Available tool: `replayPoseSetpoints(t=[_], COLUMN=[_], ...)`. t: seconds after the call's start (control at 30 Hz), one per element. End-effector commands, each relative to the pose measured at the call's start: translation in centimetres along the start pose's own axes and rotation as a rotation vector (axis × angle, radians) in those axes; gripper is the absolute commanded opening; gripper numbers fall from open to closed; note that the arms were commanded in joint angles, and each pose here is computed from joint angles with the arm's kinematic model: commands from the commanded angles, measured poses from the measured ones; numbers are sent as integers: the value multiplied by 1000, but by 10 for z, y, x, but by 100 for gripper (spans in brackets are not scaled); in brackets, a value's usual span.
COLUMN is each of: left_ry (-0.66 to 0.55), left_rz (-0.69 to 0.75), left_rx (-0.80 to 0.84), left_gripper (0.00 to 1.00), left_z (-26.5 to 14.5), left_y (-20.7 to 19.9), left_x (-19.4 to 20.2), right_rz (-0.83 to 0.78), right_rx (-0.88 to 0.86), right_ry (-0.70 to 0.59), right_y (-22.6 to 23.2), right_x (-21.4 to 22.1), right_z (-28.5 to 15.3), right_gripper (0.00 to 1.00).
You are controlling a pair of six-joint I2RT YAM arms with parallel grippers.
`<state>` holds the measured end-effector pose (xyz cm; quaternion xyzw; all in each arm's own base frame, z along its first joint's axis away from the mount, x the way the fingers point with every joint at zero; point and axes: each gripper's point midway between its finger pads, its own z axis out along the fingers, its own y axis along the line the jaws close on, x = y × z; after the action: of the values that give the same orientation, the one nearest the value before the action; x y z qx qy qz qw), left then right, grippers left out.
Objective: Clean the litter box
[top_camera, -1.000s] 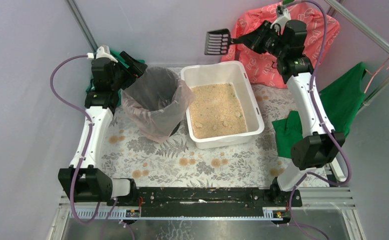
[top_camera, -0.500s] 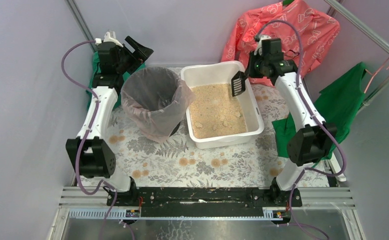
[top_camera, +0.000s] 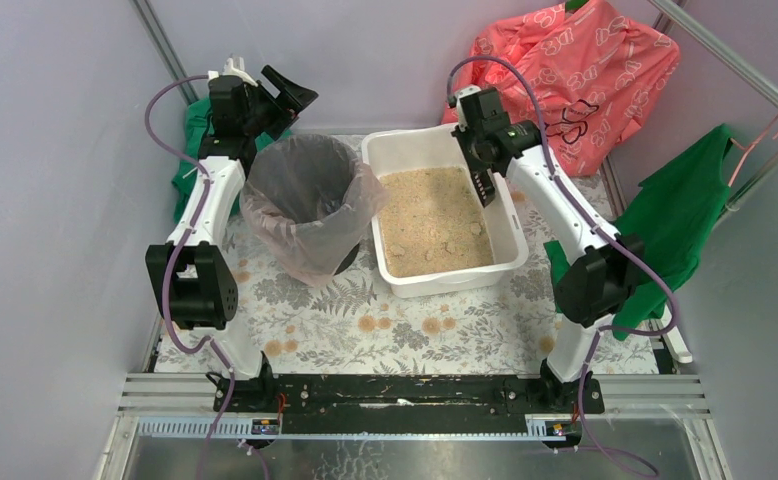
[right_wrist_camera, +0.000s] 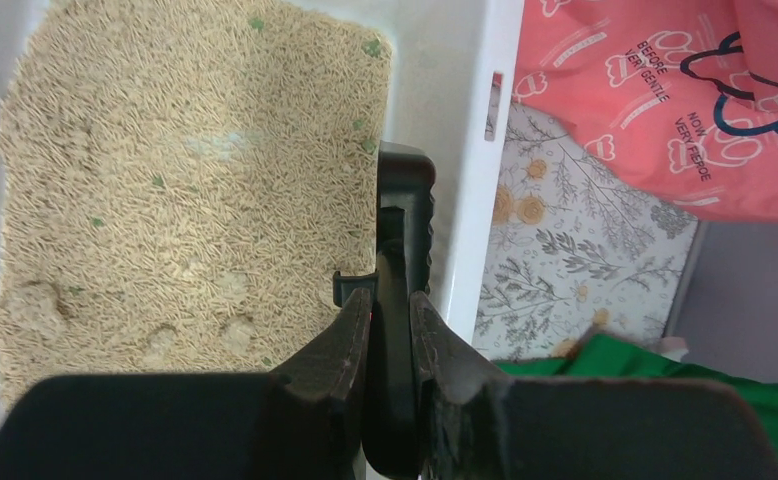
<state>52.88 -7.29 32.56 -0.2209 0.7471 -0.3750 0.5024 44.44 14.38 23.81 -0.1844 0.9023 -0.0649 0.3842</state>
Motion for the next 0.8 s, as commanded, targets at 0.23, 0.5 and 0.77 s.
replayPoseSetpoints(t=[0.23, 0.5, 0.77], left_ry=[-62, -56, -63], left_rz=[30, 21, 30], left_rx=[101, 100, 101], left_gripper=[91, 91, 91], left_z=[-16, -22, -31], left_y=[-38, -38, -41], left_x=[-31, -27, -25], right_rz=[-62, 70, 266], right_rx=[23, -146, -418], right_ry=[134, 121, 25], right_y=[11, 53, 105], right_x=[65, 71, 21], right_z=[-7, 3, -5], right_gripper=[0, 0, 0])
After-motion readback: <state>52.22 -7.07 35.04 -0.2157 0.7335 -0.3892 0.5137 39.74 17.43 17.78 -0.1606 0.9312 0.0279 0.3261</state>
